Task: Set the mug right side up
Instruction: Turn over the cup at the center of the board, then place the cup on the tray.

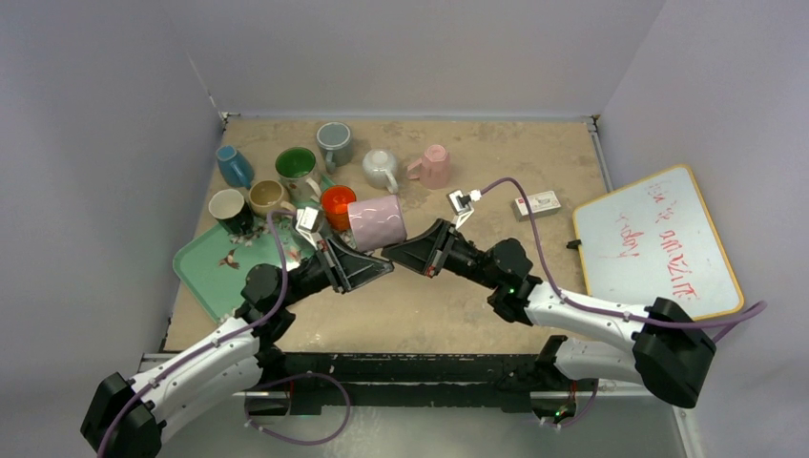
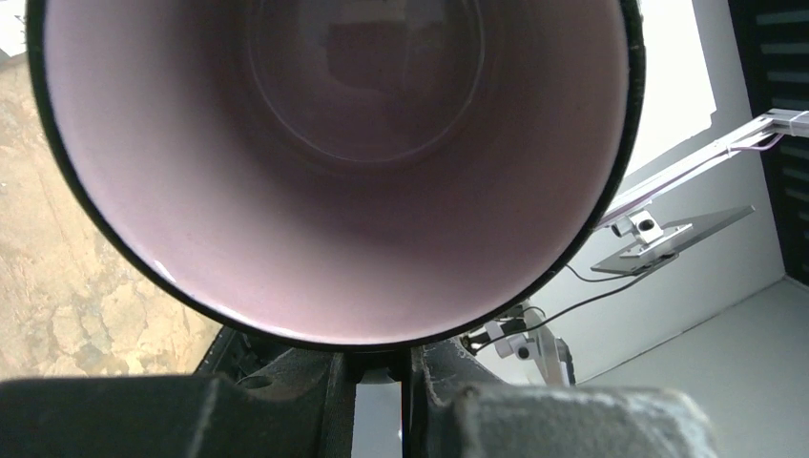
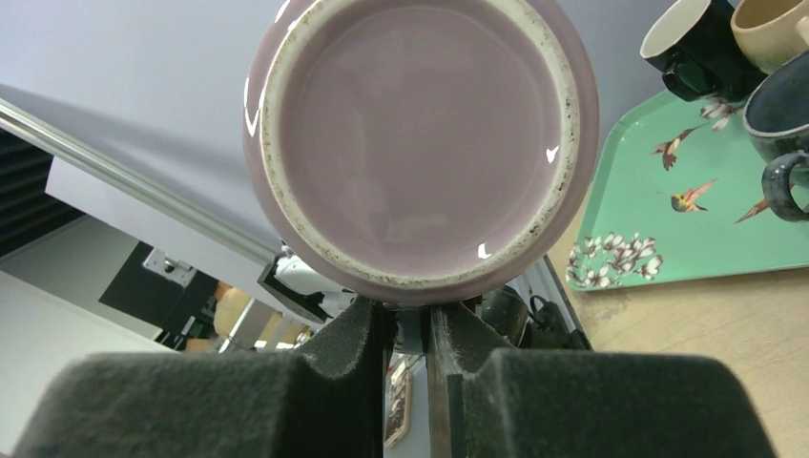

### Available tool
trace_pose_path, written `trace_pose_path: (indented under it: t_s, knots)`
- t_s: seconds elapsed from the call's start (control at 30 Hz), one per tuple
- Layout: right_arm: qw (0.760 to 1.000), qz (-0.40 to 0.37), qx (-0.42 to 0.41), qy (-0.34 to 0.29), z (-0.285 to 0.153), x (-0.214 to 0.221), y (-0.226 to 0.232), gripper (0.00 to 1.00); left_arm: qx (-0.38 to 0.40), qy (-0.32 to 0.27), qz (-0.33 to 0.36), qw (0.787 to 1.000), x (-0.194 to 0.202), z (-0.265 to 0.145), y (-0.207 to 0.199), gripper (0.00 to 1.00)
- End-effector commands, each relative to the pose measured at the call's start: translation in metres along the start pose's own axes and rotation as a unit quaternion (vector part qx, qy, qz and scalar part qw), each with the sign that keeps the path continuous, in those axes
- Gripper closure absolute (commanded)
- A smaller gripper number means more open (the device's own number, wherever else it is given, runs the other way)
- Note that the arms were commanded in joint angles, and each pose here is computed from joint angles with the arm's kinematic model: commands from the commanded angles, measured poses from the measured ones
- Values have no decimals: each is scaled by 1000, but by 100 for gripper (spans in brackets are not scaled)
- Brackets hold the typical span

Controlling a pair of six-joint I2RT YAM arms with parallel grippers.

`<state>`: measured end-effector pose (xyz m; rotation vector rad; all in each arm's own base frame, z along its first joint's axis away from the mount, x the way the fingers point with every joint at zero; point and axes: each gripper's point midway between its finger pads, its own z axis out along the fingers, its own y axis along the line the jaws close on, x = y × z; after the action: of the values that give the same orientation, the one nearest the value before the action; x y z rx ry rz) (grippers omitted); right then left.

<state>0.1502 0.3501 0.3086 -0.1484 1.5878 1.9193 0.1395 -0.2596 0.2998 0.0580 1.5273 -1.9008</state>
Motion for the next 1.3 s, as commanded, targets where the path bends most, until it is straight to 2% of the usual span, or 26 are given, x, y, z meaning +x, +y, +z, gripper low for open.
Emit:
trace_pose_path:
  t_s: [0.0,0.07,0.27,0.73,0.83,0.93,1.1,1.13,1.27]
  knots:
    - [998,-13,-48,30,-4,15,22,100,15,-47,29,998,-17,0,-7,100]
    - [999,-13,-42,24,-5,14,19,98,11,-49,27,998,-16,-3,-4,100]
    - [999,-11,-24,19,-8,15,10,77,-24,-55,16,998,-11,-13,13,100]
    - [997,-2,73,9,-18,23,-43,60,-100,-74,2,992,-4,-27,62,100]
    - [995,-5,103,10,-25,24,-52,51,-121,-75,3,990,-2,-30,74,100]
    - [992,-12,129,5,-35,21,-54,38,-146,-73,11,986,-1,-33,86,100]
    - [985,-43,167,-13,-50,8,-49,5,-193,-66,37,978,-2,-37,101,100]
    - [983,-51,173,-18,-53,4,-48,2,-202,-65,43,976,-3,-37,103,100]
    - [979,-68,188,-32,-61,-5,-42,1,-229,-62,55,970,-5,-40,110,100]
